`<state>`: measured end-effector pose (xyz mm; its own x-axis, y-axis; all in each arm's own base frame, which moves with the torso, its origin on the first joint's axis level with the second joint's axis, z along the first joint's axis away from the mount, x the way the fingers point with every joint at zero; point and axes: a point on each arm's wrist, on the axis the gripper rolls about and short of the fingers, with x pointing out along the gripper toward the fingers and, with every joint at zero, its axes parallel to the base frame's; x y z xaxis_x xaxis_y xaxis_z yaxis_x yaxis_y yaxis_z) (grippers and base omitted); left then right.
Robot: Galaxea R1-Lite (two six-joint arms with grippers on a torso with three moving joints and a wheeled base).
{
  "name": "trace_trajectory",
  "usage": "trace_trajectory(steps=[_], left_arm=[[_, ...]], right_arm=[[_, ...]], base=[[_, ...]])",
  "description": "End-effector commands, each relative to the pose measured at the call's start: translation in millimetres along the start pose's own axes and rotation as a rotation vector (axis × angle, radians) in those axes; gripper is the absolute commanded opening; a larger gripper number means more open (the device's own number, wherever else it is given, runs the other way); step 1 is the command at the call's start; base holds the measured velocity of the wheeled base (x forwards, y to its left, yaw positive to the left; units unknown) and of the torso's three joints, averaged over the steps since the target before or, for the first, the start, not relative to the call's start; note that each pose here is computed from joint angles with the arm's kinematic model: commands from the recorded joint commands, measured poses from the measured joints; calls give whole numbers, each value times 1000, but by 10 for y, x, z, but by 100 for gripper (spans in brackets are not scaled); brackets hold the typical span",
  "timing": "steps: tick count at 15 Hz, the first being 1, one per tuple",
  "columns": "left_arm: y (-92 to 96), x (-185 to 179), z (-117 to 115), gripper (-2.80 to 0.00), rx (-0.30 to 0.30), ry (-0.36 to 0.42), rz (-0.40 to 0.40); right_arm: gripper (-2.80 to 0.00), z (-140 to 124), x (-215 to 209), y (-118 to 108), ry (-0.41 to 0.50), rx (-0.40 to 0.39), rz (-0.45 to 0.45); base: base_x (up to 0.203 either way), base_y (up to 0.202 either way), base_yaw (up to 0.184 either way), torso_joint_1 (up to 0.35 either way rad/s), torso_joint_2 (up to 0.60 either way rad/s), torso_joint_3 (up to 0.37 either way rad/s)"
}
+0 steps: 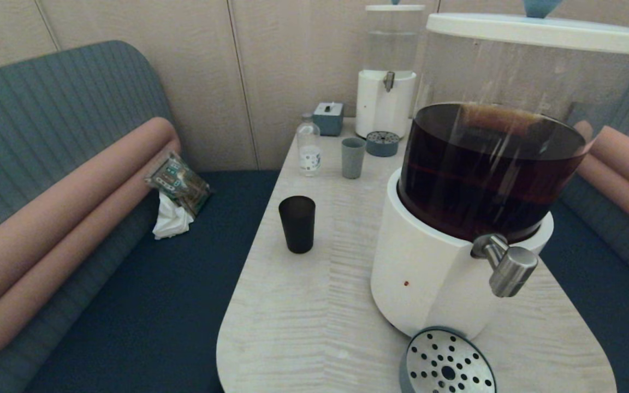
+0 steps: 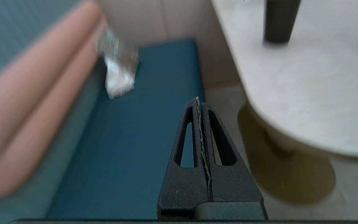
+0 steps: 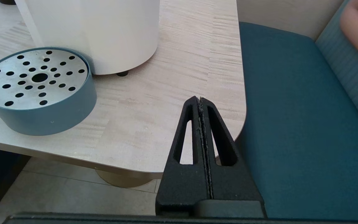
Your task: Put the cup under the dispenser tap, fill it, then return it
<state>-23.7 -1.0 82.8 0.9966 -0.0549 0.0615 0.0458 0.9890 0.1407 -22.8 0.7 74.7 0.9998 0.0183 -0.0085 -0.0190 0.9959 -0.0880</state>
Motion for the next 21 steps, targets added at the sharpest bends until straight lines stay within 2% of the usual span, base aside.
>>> trace_trajectory(steps=[1,3,5,7,11,17,20,21], left_arm=[[2,-6,-19,-280,-14,40,15],[0,-11,-34,-280,-42,66,14],[-6,-38,-65,-280,-63,151,4],[-5,-39,-59,-280,-94,162,8],[-2,-27,-52,-280,-110,112,18],[-2,-23,-54,-280,-114,105,19],[-2,5,-60,-280,-114,50,23],[-2,5,-63,-280,-114,53,23]], right_arm=[[-280,-26,5,2,6,-1,1],[-280,-25,6,2,7,-2,1],[-280,-26,5,2,5,0,1],[-280,-26,5,3,6,-2,2],[-280,-25,6,2,7,1,1],[-280,-27,5,2,8,-4,1],[-280,-24,6,3,6,-5,2],[-280,-24,6,2,5,-10,-1]], base=[[0,0,0,0,0,0],[0,0,0,0,0,0],[0,0,0,0,0,0],[0,0,0,0,0,0],[0,0,0,0,0,0],[0,0,0,0,0,0],[0,0,0,0,0,0],[0,0,0,0,0,0]])
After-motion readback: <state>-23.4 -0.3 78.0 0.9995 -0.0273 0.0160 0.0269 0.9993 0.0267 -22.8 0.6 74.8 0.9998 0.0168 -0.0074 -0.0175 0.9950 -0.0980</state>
